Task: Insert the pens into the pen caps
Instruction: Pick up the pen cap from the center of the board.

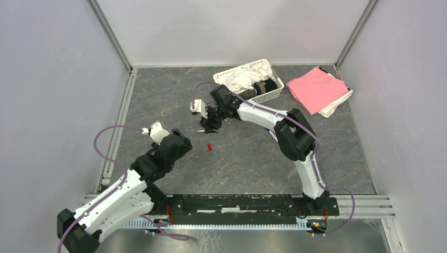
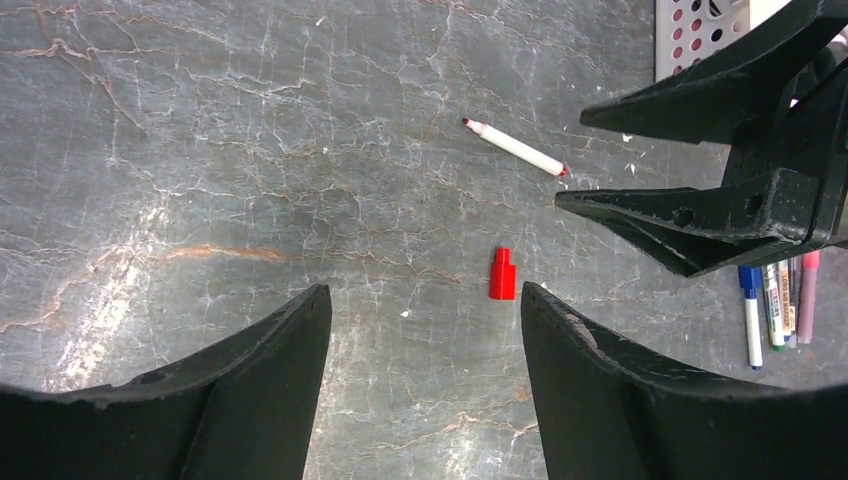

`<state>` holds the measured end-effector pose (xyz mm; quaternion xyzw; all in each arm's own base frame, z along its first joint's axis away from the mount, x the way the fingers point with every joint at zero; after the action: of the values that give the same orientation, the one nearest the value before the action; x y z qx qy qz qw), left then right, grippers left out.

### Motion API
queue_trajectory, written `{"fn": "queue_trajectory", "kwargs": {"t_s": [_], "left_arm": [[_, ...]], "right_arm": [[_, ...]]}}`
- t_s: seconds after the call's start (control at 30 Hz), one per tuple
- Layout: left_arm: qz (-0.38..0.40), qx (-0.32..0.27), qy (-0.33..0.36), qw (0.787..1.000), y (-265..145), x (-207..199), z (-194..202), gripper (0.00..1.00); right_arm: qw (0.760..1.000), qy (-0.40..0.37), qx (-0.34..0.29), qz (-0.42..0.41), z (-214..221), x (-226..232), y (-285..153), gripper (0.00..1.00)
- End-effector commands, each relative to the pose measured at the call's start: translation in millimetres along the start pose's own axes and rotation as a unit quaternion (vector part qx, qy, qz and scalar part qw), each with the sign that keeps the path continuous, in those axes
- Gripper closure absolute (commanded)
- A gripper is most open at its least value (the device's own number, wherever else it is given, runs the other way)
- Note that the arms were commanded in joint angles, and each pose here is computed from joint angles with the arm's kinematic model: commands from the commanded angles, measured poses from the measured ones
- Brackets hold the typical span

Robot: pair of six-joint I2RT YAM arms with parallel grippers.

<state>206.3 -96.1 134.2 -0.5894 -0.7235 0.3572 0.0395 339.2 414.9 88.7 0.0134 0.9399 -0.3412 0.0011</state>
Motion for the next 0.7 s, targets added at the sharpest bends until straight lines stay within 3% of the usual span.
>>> {"fn": "queue_trajectory", "kwargs": {"t_s": [0.0, 0.23, 0.47, 0.67], "left_arm": [[-0.014, -0.025, -0.028, 0.999, 1.3, 3.3, -9.1, 0.26], [-0.018, -0.033, -0.034, 0.999, 0.2, 5.8, -11.6, 0.27], [-0.012, -0.034, -0.040, 0.999, -3.3, 6.4, -12.9, 0.27], [-0.005, -0.037, -0.052, 0.998, -6.9, 9.9, -12.9, 0.28]], "right_arm": [[0.997, 0.069, 0.019, -0.011, 10.0, 21.1, -2.7, 0.44], [0.978, 0.190, 0.022, 0.078, 17.0, 55.0, -17.7, 0.47], [0.937, 0.331, 0.004, 0.112, 17.4, 68.3, -12.7, 0.43], [0.932, 0.335, 0.035, 0.134, 28.2, 77.9, 1.7, 0.45]]}}
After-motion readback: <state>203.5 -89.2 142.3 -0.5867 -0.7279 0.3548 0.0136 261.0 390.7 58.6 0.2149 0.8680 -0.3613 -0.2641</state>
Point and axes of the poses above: each gripper's point midway between its finger pads, its own y axis out along the fingers, its own x axis along the line the jaws close on, z = x × y, the point moved 2 cm from there along -y, back along the fingers, and after that the axes turned 6 degrees about y, right-handed, at the moved point
